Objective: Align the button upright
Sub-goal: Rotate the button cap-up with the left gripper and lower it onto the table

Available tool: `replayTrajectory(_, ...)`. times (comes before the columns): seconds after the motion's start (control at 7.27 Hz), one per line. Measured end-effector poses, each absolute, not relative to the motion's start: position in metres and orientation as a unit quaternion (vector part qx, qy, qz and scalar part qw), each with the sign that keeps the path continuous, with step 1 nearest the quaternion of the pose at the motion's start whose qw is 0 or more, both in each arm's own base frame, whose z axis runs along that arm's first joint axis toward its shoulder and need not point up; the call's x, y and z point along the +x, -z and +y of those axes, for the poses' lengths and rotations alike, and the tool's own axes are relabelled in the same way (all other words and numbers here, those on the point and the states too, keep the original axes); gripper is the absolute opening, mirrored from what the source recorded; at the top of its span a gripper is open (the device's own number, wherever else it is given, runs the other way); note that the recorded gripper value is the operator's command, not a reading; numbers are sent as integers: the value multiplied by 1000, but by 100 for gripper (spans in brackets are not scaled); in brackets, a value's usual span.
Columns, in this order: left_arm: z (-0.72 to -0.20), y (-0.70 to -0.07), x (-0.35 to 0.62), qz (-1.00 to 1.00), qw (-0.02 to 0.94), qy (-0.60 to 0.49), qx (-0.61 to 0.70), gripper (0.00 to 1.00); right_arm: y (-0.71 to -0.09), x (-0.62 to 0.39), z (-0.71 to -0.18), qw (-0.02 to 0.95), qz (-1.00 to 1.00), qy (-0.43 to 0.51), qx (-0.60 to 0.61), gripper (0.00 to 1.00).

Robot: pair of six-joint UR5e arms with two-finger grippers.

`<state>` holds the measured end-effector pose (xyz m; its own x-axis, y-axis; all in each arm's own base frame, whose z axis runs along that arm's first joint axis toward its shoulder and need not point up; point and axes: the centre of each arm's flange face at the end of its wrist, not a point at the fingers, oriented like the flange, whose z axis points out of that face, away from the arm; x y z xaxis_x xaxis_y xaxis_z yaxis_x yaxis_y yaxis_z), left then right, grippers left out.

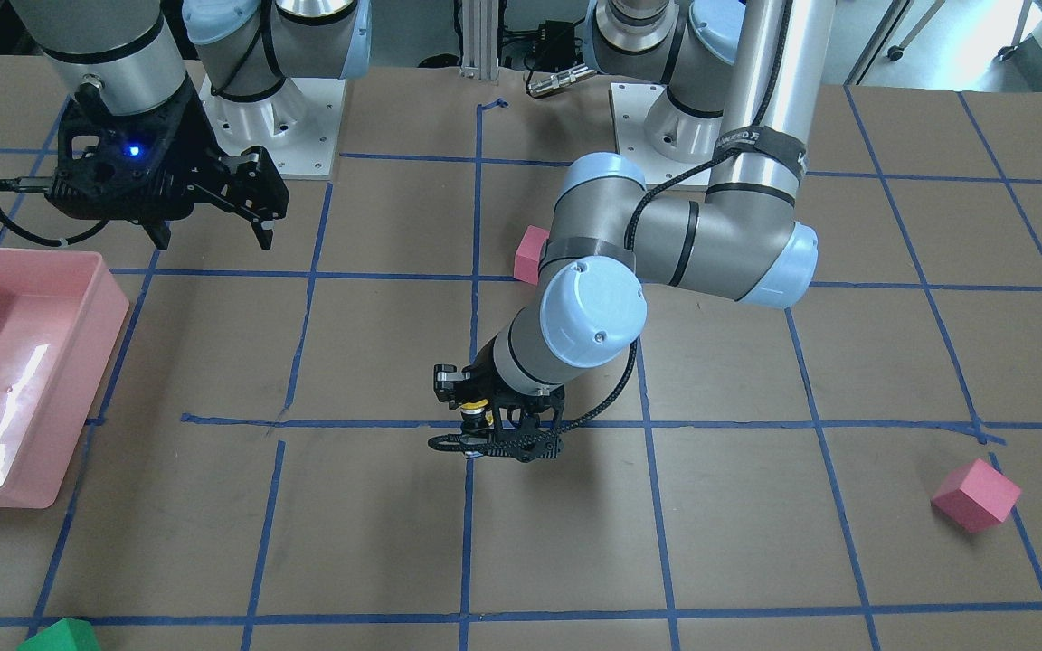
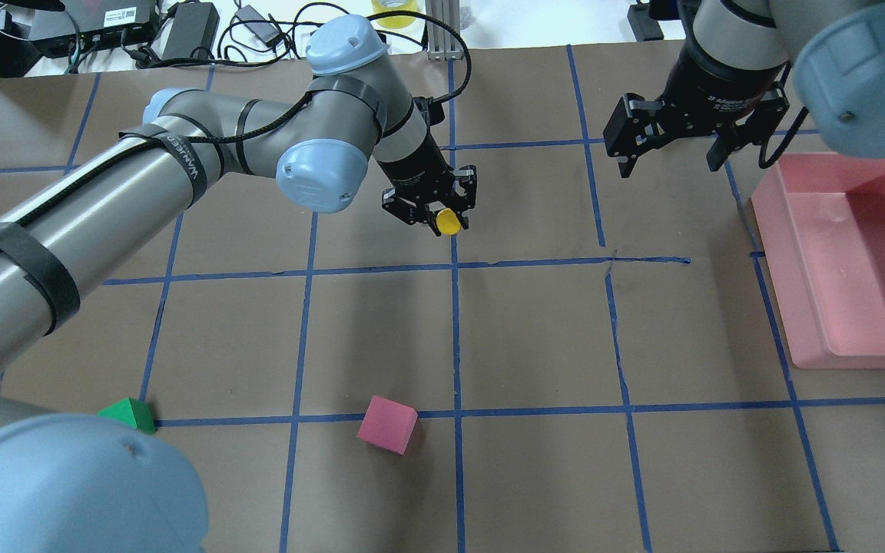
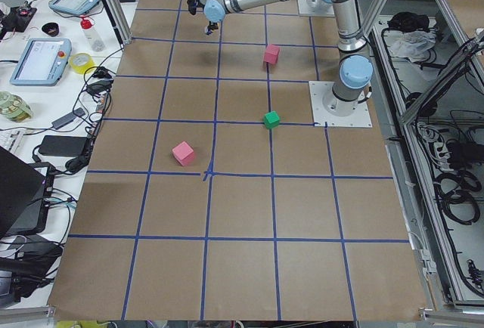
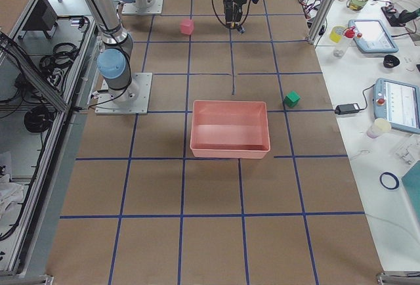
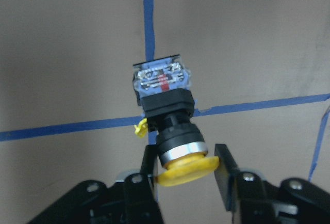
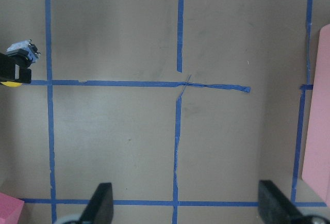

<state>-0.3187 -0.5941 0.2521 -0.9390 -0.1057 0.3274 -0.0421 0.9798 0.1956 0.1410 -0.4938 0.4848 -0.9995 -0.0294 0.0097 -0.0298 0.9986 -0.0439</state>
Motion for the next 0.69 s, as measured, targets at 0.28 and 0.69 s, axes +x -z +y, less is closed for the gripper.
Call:
replayTrajectory(0.28, -608, -236, -321, -969, 180, 147, 89, 32, -484, 140, -494, 8, -1000, -22, 15, 100)
replayTrajectory(0.69, -613, -223, -326, -953, 181, 204, 131, 37, -481, 137, -492, 27, -999, -18, 15, 100)
